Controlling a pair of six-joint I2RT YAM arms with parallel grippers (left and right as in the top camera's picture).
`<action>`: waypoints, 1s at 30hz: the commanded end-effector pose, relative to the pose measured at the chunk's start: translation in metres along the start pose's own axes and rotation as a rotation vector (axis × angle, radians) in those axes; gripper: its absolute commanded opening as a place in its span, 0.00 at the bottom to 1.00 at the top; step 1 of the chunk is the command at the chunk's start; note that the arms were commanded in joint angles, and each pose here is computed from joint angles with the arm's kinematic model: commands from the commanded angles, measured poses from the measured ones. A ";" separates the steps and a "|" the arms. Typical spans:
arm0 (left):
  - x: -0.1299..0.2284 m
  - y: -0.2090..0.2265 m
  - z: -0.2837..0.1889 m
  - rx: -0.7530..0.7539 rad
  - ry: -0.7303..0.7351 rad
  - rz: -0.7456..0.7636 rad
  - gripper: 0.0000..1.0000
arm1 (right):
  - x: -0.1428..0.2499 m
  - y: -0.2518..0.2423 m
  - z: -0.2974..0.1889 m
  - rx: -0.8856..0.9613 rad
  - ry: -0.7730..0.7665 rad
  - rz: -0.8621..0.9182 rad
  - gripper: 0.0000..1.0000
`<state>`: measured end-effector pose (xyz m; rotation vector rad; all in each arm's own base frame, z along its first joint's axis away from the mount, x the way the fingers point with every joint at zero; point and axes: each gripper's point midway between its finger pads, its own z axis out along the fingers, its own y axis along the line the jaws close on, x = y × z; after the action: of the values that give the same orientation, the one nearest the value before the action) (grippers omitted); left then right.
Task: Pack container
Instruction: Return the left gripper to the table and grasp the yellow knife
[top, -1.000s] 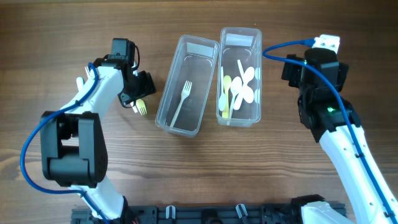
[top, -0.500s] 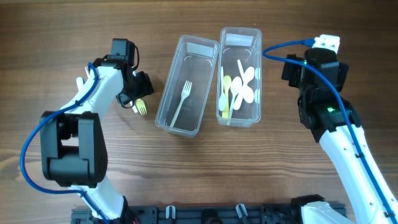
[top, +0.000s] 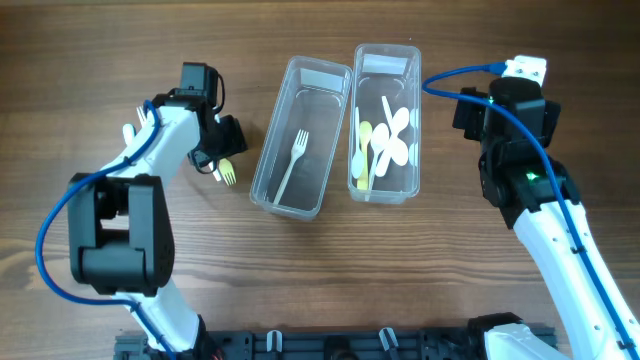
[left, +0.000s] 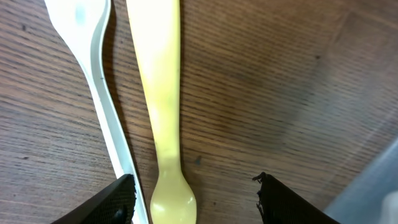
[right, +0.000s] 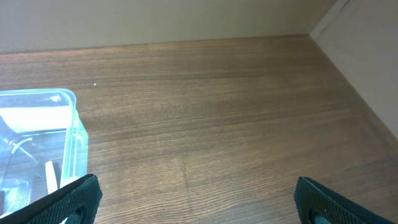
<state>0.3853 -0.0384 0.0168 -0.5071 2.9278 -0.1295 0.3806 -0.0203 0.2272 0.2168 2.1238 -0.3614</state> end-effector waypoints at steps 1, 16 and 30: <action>0.008 0.007 0.018 -0.035 0.043 0.015 0.65 | -0.005 0.001 0.000 -0.007 -0.007 -0.002 1.00; 0.007 0.007 0.022 -0.033 0.043 0.040 0.65 | -0.005 0.001 0.000 -0.007 -0.007 -0.002 1.00; 0.019 0.011 0.021 -0.050 0.092 0.035 0.45 | -0.005 0.001 0.000 -0.007 -0.007 -0.002 1.00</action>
<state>0.3695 -0.0365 -0.0011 -0.4786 3.0215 -0.0906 0.3807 -0.0201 0.2272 0.2162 2.1239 -0.3607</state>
